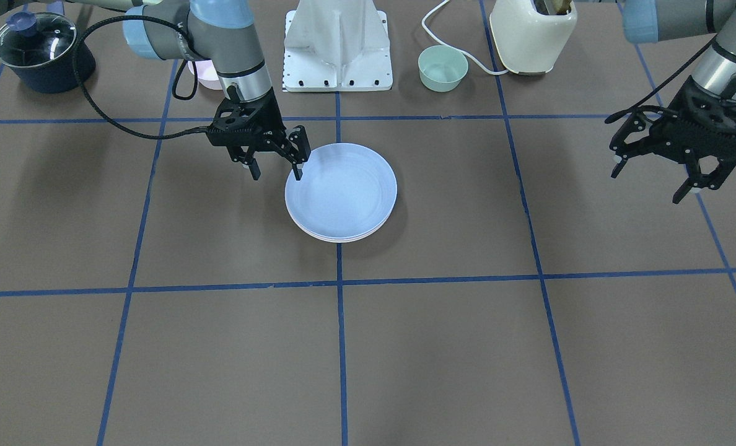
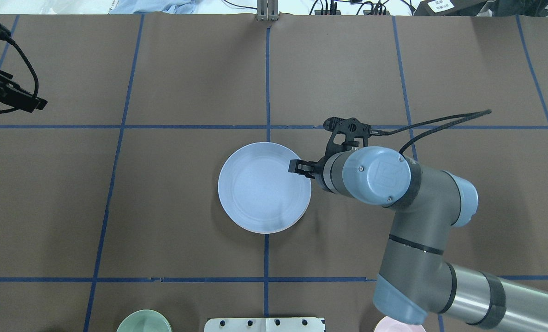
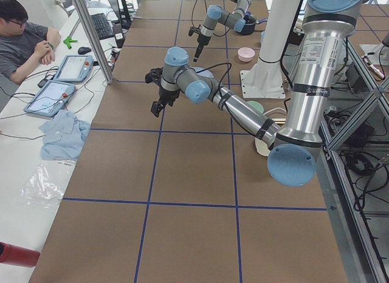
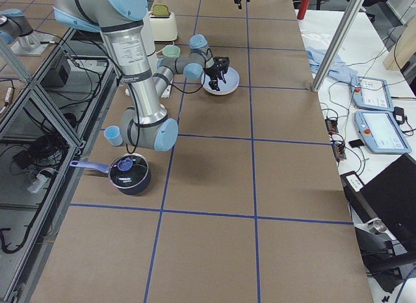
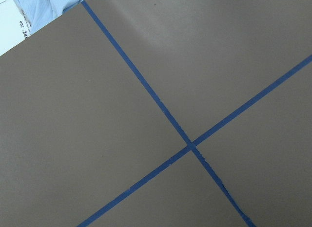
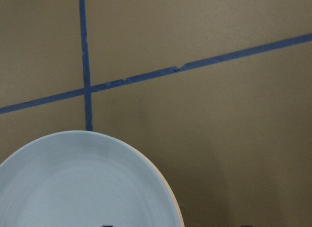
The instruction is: Stack three plates with pink and blue
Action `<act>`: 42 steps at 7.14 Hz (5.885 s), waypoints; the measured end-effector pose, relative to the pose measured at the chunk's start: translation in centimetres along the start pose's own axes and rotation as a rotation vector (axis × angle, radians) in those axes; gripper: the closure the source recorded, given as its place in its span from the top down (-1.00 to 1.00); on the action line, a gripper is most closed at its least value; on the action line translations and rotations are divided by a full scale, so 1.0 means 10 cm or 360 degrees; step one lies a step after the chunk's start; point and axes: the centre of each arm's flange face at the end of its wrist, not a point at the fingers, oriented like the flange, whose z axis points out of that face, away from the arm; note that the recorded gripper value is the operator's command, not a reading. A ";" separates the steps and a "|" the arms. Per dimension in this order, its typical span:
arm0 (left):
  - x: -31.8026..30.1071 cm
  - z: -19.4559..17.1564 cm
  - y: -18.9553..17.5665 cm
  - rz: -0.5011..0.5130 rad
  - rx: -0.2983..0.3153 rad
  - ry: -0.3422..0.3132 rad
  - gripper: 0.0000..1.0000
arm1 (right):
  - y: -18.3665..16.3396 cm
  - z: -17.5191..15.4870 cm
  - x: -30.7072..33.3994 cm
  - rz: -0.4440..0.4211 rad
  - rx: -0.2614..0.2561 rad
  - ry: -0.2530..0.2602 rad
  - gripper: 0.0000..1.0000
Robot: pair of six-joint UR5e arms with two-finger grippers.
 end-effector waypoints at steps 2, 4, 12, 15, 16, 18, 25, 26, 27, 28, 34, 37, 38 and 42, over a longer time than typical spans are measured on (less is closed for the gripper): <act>-0.15 0.01 0.18 -0.0045 -0.0033 -0.0029 1.00 | -0.98 -0.29 0.47 -0.0185 -0.0117 0.0139 1.00; -0.46 0.09 0.60 -0.0144 -0.0129 -0.0090 1.00 | -1.92 -0.66 1.28 -0.0437 -0.0234 0.0278 1.00; -2.50 -0.23 2.29 -0.0701 -0.0543 -0.0059 1.00 | -2.08 -1.37 5.74 -0.0470 -0.0643 0.0314 1.00; -2.50 -0.29 2.49 -0.0749 -0.0498 0.0032 1.00 | -1.89 -1.40 6.01 -0.0423 -0.0651 0.0316 1.00; -2.49 -0.32 2.48 -0.0738 -0.0463 0.0040 1.00 | -1.88 -1.44 6.05 -0.0427 -0.0642 0.0304 1.00; -2.51 -0.35 2.44 -0.0721 -0.0427 0.0034 1.00 | -1.88 -1.48 6.06 -0.0433 -0.0633 0.0280 1.00; -2.53 -0.34 2.46 -0.0726 -0.0438 0.0015 1.00 | -1.88 -1.47 6.06 -0.0428 -0.0633 0.0274 1.00; -2.53 -0.34 2.46 -0.0728 -0.0439 0.0013 1.00 | -1.88 -1.47 6.07 -0.0426 -0.0635 0.0274 1.00; -2.53 -0.34 2.47 -0.0729 -0.0440 0.0013 1.00 | -1.88 -1.47 6.07 -0.0424 -0.0636 0.0274 1.00; -2.53 -0.33 2.47 -0.0730 -0.0441 0.0013 1.00 | -1.88 -1.47 6.08 -0.0424 -0.0636 0.0274 1.00; -2.53 -0.32 2.51 -0.0740 -0.0450 0.0015 1.00 | -1.88 -1.46 6.08 -0.0424 -0.0639 0.0273 1.00; -2.52 -0.33 2.50 -0.0737 -0.0446 0.0014 1.00 | -1.88 -1.46 6.08 -0.0423 -0.0639 0.0269 1.00; -2.52 -0.33 2.50 -0.0736 -0.0446 0.0014 1.00 | -1.88 -1.46 6.08 -0.0422 -0.0640 0.0269 1.00; -2.52 -0.34 2.49 -0.0734 -0.0443 0.0015 1.00 | -1.88 -1.46 6.08 -0.0422 -0.0639 0.0269 1.00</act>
